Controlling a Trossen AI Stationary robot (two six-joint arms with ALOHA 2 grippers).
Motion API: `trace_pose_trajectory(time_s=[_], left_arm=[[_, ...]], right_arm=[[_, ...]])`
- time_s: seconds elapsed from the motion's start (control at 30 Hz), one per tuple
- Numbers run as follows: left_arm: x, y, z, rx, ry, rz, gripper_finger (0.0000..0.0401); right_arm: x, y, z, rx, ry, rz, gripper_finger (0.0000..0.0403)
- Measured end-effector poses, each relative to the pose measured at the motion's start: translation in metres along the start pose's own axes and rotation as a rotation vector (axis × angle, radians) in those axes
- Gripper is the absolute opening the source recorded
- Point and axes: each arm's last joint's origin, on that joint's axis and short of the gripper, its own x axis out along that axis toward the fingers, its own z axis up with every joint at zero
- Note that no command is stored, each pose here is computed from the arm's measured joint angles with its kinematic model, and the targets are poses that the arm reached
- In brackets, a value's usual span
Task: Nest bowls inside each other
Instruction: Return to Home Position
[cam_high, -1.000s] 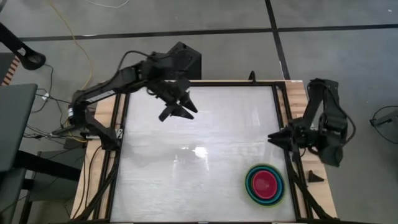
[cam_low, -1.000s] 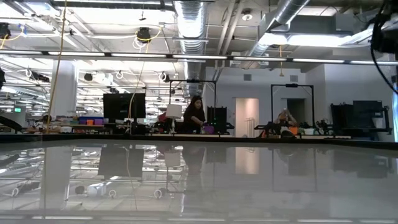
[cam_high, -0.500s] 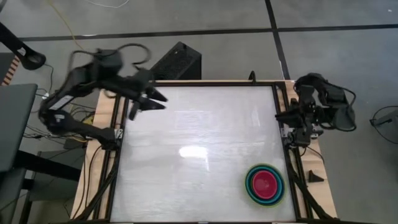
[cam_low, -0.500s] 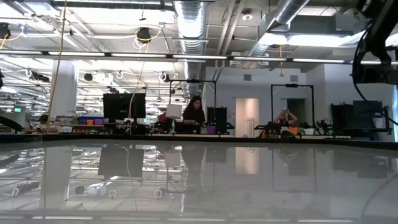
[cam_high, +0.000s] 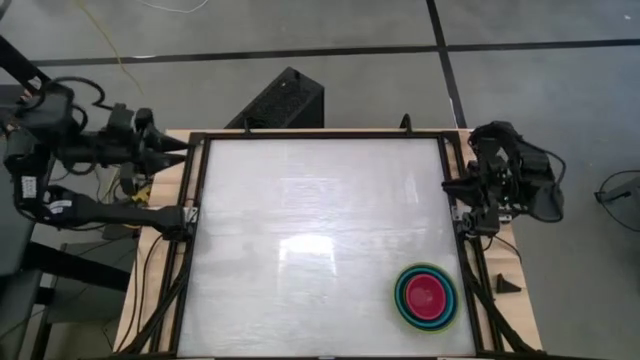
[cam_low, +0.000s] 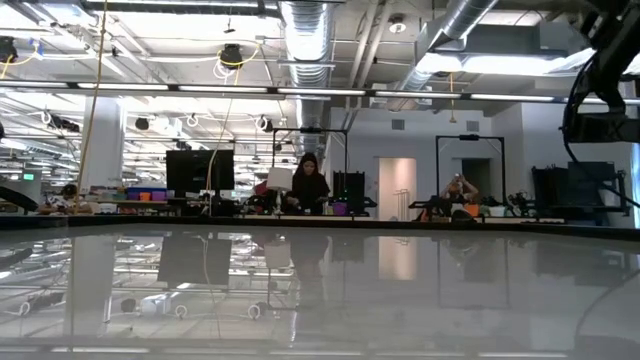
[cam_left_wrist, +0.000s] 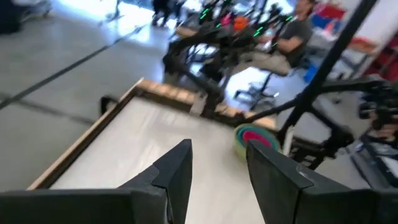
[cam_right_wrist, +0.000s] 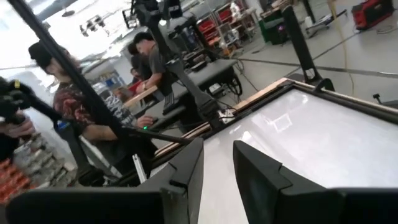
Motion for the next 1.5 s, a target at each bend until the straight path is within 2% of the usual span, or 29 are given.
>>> trace_pose_trajectory(time_s=[0.2,0.33,0.5,0.8,1.0,1.33,1.5], left_arm=[[-0.008,0.006,-0.021,-0.02,0.025,0.049,0.0139],[0.005,0.013,-0.043,-0.043,0.055,0.063,0.0139],[0.026,0.022,-0.073,-0.09,0.042,0.013,0.0139],[0.048,0.036,-0.121,-0.168,-0.093,-0.078,0.0139],[0.052,0.042,-0.142,-0.193,-0.104,-0.072,0.0139],[0.066,0.048,-0.158,-0.202,-0.085,-0.059,0.0139],[0.072,0.051,-0.168,-0.207,-0.053,-0.048,0.0139]], right_arm=[[0.002,0.001,-0.029,0.064,-0.044,-0.072,0.0122],[0.007,0.006,-0.038,0.056,-0.088,-0.142,0.0122],[0.013,0.012,-0.041,0.014,-0.136,-0.232,0.0122],[0.025,0.011,-0.043,-0.046,-0.223,-0.411,0.0122],[0.032,-0.002,-0.038,-0.08,-0.317,-0.611,0.0122],[0.039,-0.029,-0.027,-0.138,-0.484,-1.02,0.0122],[0.035,-0.041,-0.024,-0.173,-0.503,-1.18,0.0122]])
